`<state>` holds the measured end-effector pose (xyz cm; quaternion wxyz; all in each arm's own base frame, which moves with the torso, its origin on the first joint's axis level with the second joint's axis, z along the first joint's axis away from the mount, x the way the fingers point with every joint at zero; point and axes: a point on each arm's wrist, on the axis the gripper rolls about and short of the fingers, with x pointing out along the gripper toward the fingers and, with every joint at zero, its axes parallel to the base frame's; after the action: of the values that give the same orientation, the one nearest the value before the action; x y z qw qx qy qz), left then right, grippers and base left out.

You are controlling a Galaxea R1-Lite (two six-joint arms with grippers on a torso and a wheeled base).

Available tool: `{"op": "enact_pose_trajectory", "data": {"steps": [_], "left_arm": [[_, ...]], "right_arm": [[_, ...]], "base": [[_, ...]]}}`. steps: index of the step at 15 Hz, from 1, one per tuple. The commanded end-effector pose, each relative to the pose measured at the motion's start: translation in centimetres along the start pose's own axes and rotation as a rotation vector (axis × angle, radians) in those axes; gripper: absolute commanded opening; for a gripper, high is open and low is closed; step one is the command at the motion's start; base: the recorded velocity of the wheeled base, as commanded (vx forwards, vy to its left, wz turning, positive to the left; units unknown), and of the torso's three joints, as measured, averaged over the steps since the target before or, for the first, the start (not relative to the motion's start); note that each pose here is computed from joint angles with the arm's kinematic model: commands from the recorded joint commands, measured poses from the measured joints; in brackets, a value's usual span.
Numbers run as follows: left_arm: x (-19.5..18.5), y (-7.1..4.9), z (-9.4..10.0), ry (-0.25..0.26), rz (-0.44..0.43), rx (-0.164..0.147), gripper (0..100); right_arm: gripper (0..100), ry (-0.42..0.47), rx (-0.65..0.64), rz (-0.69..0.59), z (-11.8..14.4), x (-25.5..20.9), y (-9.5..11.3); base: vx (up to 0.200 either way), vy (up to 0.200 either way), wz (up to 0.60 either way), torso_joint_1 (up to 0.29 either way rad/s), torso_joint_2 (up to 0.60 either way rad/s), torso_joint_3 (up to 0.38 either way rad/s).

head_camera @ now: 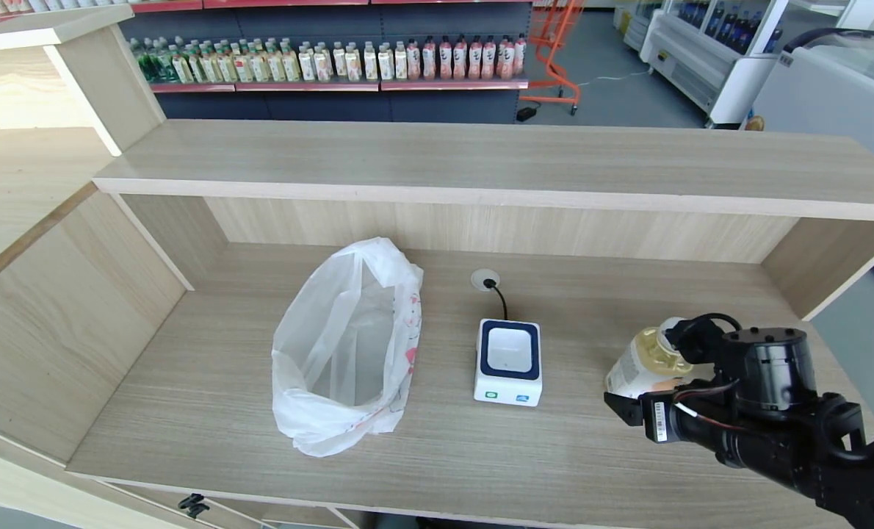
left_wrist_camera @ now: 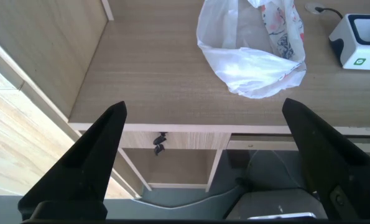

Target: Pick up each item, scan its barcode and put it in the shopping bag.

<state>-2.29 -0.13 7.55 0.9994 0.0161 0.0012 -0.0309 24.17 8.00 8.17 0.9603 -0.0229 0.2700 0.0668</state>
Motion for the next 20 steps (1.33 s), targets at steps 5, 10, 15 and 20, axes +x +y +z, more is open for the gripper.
{"op": "enact_pose_trajectory", "data": {"steps": [5, 10, 15, 20], "left_arm": [[0.0, 0.0, 0.0, 0.001, 0.0, 0.0, 100], [0.0, 0.0, 0.0, 0.001, 0.0, 0.0, 100], [0.0, 0.0, 0.0, 0.0, 0.0, 0.0, 100], [0.0, 0.0, 0.0, 0.003, 0.0, 0.0, 100]], "right_arm": [[100, -0.052, -0.046, -0.05, 0.0, 0.7, 0.0], [100, -0.125, -0.037, -0.11, -0.4, 2.4, 0.8], [100, -0.167, -0.02, -0.2, -1.2, 4.9, 1.0], [100, -0.212, -0.024, -0.173, -1.3, 5.7, 2.2]], "base": [[0.0, 0.0, 0.0, 0.0, 0.0, 0.0], [0.0, 0.0, 0.0, 0.0, 0.0, 0.0], [0.0, 0.0, 0.0, 0.0, 0.0, 0.0], [0.0, 0.0, 0.0, 0.0, 0.0, 0.0]]}}
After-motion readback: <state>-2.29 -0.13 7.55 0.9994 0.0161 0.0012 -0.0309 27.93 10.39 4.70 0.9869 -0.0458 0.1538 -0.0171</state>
